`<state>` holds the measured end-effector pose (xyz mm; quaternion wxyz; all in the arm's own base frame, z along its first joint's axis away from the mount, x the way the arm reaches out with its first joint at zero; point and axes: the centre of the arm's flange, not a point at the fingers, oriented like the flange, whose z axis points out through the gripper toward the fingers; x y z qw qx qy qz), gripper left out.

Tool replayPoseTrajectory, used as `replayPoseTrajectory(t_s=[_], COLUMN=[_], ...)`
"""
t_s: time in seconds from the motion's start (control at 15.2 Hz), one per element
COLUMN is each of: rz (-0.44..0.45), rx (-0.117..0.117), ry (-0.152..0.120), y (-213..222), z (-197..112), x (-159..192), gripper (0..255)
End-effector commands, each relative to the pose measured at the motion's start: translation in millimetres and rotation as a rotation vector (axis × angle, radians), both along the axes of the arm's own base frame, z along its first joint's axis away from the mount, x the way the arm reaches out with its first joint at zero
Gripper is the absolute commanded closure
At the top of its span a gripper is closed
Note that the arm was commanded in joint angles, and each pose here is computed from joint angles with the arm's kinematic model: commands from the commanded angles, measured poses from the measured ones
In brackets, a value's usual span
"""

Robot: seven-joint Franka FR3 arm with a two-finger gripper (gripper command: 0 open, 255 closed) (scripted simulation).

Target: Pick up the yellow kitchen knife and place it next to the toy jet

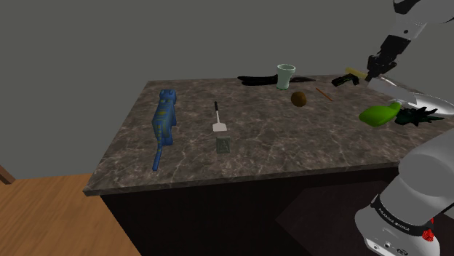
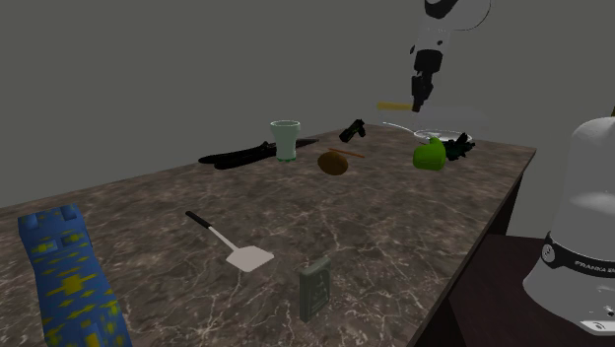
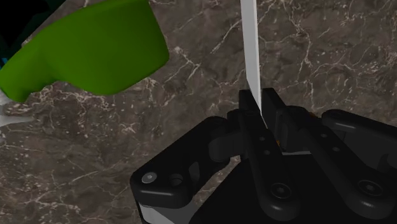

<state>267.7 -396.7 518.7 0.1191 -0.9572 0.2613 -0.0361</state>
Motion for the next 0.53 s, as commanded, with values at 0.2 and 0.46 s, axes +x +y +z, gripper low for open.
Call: replayPoseTrajectory(t_s=[0.2, 0.46], rz=[0.001, 0.001], rx=[-0.001, -0.001], ry=[0.0, 0.0], y=[-63.1, -114.2], z=[0.7, 0.9], x=[14.4, 27.6], gripper=[255, 255])
